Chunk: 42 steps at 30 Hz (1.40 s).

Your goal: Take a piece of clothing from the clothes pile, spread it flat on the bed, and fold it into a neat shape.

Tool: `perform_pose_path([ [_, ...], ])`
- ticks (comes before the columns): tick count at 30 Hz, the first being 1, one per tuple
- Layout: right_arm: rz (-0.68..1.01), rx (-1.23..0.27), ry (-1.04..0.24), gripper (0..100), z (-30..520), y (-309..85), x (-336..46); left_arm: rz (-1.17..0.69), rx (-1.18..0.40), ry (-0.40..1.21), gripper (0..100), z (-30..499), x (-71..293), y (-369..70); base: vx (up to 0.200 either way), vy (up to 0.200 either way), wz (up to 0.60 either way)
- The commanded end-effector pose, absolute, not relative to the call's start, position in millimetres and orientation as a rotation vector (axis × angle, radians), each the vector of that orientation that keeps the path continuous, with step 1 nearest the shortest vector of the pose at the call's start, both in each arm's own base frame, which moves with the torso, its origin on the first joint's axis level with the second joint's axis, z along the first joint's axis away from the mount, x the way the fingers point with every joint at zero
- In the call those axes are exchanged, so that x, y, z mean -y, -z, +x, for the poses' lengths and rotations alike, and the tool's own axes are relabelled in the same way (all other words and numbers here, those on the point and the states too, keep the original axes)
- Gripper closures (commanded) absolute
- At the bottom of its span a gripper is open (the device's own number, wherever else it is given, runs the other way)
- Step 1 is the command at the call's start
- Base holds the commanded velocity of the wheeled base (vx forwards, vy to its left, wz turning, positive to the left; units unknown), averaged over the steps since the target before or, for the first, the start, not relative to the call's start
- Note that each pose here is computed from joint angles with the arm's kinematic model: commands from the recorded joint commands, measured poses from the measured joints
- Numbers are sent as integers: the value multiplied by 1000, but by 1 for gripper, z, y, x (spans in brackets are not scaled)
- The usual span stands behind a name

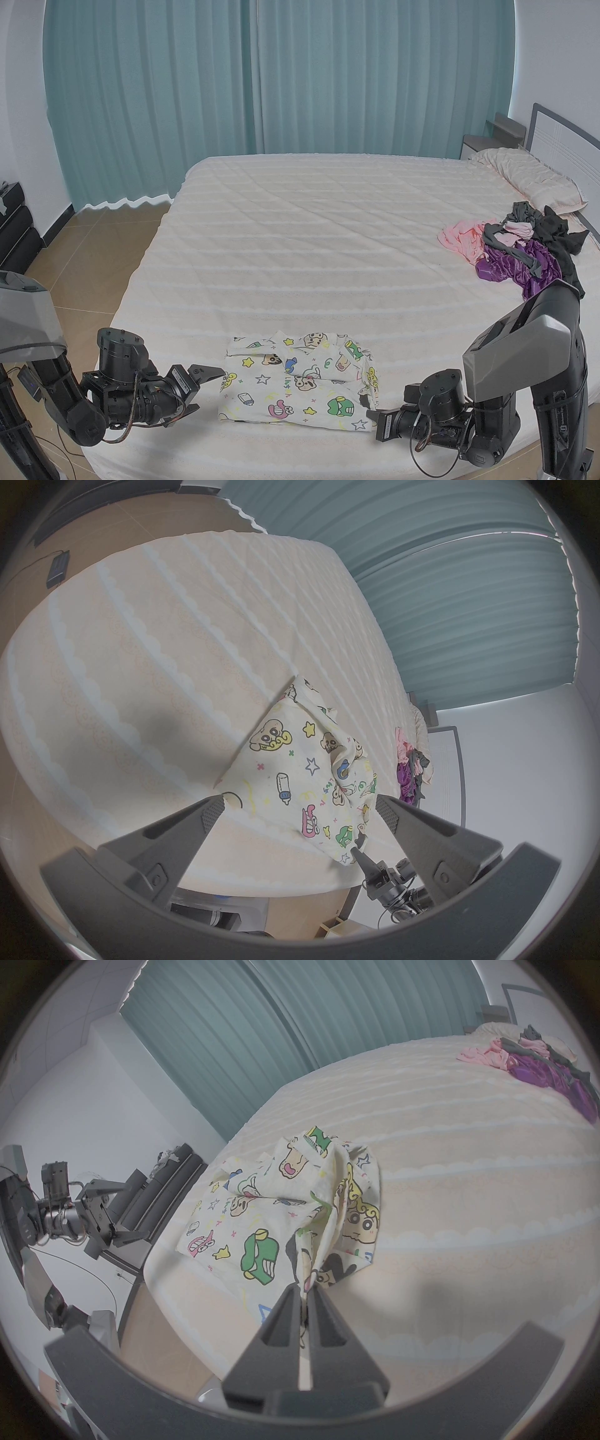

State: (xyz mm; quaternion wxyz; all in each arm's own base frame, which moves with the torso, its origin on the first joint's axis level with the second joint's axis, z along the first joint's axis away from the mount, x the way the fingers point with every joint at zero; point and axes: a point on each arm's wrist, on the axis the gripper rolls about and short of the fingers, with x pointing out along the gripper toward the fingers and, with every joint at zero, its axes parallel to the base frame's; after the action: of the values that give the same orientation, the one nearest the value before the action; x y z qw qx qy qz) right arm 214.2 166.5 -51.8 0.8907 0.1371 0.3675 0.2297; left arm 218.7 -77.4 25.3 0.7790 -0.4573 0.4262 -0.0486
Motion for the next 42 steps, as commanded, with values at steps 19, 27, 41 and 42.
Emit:
perform_pose_path([
  [19, 226, -754, -429, 0, 215, 52, -164, -985, -925, 103, 0, 219, 78, -24, 0, 0, 0],
  [27, 305, -530, -436, 0, 251, 0, -157, -985, -925, 103, 0, 219, 78, -24, 0, 0, 0],
  [41, 249, -629, -523, 0, 351, -4, -199, -984, -928, 104, 0, 220, 79, -23, 0, 0, 0],
  [42, 232, -634, -527, 0, 351, 1, -200, -984, -928, 104, 0, 220, 79, -23, 0, 0, 0],
])
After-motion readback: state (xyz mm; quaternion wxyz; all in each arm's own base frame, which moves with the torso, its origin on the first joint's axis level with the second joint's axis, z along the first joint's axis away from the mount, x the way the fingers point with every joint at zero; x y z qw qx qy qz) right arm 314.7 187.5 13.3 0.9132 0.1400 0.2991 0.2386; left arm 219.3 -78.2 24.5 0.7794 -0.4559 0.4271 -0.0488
